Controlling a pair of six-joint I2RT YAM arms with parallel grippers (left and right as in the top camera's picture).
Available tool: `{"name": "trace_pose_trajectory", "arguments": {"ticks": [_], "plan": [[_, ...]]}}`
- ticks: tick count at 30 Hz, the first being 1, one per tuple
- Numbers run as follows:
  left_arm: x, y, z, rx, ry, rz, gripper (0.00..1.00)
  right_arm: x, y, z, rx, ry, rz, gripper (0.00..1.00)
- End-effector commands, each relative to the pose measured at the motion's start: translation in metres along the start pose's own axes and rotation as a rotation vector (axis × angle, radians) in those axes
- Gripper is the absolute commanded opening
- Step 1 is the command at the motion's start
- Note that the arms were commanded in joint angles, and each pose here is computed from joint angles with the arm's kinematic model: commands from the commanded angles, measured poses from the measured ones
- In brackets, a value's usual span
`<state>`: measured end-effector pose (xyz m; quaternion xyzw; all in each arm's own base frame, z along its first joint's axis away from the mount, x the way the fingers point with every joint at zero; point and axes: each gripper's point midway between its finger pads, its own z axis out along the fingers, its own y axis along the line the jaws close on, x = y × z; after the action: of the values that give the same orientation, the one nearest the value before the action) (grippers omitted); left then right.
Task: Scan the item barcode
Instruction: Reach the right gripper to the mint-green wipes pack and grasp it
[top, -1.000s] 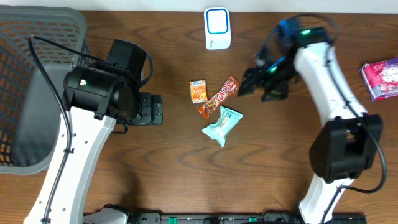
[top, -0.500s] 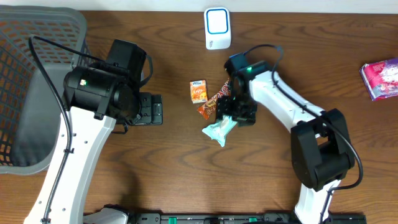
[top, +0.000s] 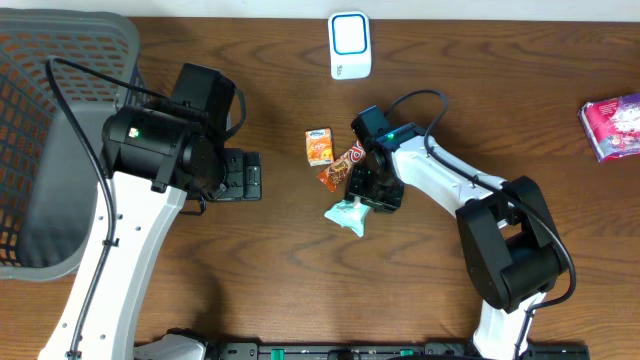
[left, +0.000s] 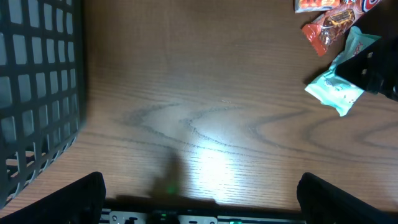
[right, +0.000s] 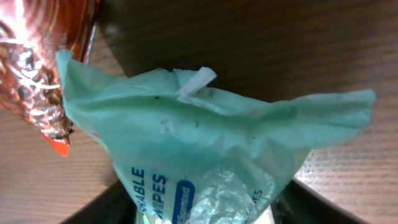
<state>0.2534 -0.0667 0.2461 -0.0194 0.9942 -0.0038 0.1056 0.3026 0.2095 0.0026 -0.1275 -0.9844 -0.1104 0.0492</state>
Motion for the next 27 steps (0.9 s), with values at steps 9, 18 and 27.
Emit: {"name": "trace_pose_trajectory", "arguments": {"ticks": [9, 18, 27], "plan": [[0.000, 0.002, 0.002, -0.009, 0.007, -0.005, 0.98, 0.033, 0.030, -0.011, -0.286, 0.207, -0.275, 0.01], [0.000, 0.002, 0.002, -0.009, 0.007, -0.005, 0.98, 0.051, 0.098, -0.147, -1.284, 0.375, -0.514, 0.01], [0.000, 0.002, 0.002, -0.009, 0.007, -0.005, 0.98, 0.016, 0.074, -0.157, -1.259, 0.414, -0.268, 0.01]]}}
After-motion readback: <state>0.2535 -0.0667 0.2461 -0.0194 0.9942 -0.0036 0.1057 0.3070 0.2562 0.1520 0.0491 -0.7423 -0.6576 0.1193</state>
